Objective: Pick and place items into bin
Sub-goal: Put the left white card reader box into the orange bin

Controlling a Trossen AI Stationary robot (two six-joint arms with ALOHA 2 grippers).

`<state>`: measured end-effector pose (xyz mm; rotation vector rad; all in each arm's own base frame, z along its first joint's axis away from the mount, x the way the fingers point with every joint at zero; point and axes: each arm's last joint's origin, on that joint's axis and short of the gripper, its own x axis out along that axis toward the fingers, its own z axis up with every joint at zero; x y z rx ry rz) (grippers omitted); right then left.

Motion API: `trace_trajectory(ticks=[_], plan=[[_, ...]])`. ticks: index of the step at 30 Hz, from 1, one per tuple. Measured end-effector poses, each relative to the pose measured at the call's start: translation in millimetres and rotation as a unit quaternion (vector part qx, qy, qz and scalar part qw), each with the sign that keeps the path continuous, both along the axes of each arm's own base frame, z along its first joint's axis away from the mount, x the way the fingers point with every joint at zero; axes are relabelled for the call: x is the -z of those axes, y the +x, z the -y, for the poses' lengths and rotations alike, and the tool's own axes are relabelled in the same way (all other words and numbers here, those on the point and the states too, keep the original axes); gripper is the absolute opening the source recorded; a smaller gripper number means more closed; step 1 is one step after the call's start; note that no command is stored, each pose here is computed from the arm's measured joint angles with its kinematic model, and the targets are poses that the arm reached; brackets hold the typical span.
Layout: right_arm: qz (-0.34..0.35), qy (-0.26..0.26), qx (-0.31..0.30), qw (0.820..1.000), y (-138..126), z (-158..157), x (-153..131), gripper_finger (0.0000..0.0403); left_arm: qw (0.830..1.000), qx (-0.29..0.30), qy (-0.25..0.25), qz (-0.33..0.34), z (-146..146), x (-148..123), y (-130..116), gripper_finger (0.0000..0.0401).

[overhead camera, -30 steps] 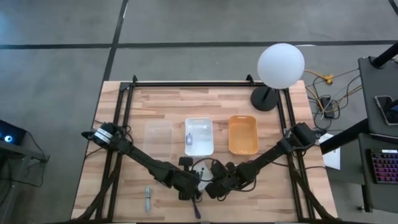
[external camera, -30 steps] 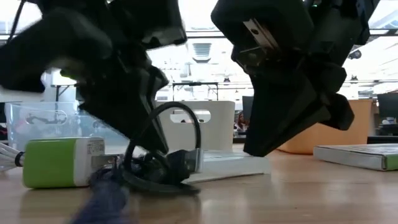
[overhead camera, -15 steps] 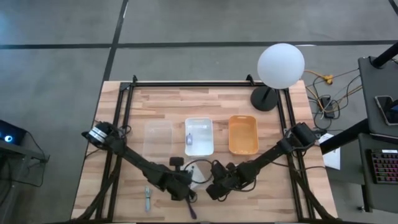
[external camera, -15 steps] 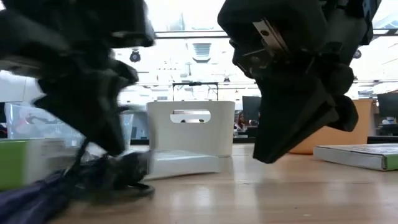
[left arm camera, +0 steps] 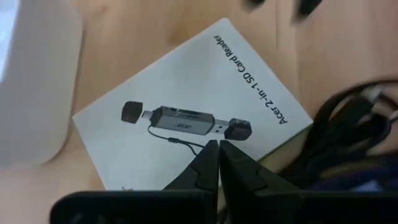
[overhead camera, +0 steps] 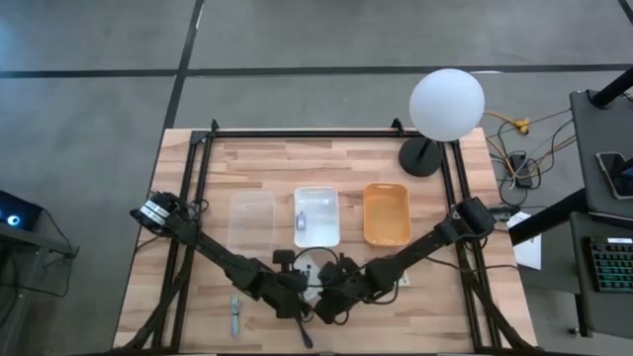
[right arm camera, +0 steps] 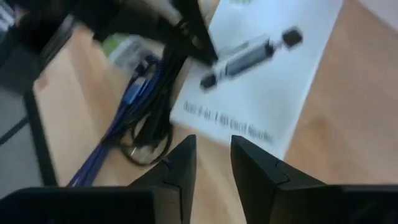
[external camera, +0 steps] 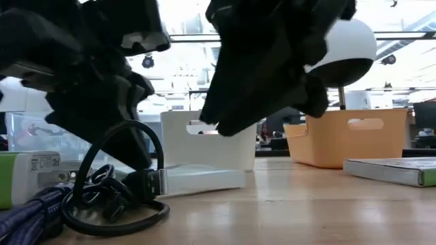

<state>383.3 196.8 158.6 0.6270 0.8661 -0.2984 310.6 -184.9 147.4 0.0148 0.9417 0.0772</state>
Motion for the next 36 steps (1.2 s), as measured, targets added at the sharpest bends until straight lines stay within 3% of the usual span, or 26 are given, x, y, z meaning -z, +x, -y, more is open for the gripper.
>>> trace_trajectory(ticks=[5,8,14,18,23,27,36], plan=[[-0.023,-0.029,0.045,0.998,-1,7,3,0.0087,0.999,0.017,0.0,0.031,-2,4,12,0.0],[-0.052,-0.039,0.058,0.996,-8,11,11,0.0082,0.998,0.023,-0.026,0.056,0,1,17,0.0],[-0.082,-0.012,0.083,0.993,-19,15,27,0.0081,0.994,0.037,-0.048,0.087,13,-18,17,0.0],[-0.095,0.0,0.078,0.992,-27,8,31,0.0081,0.999,0.022,-0.004,0.044,13,-25,3,0.0],[-0.086,0.056,0.075,0.992,-29,-7,29,0.0073,1.0,-0.005,-0.017,-0.009,11,-16,-7,0.0],[-0.083,0.078,0.094,0.989,-28,-10,31,0.0069,0.998,-0.024,-0.049,-0.012,13,-11,-7,0.0],[-0.106,0.07,0.115,0.985,-29,-10,46,0.0068,0.998,-0.03,-0.028,-0.045,8,-4,-17,0.0]])
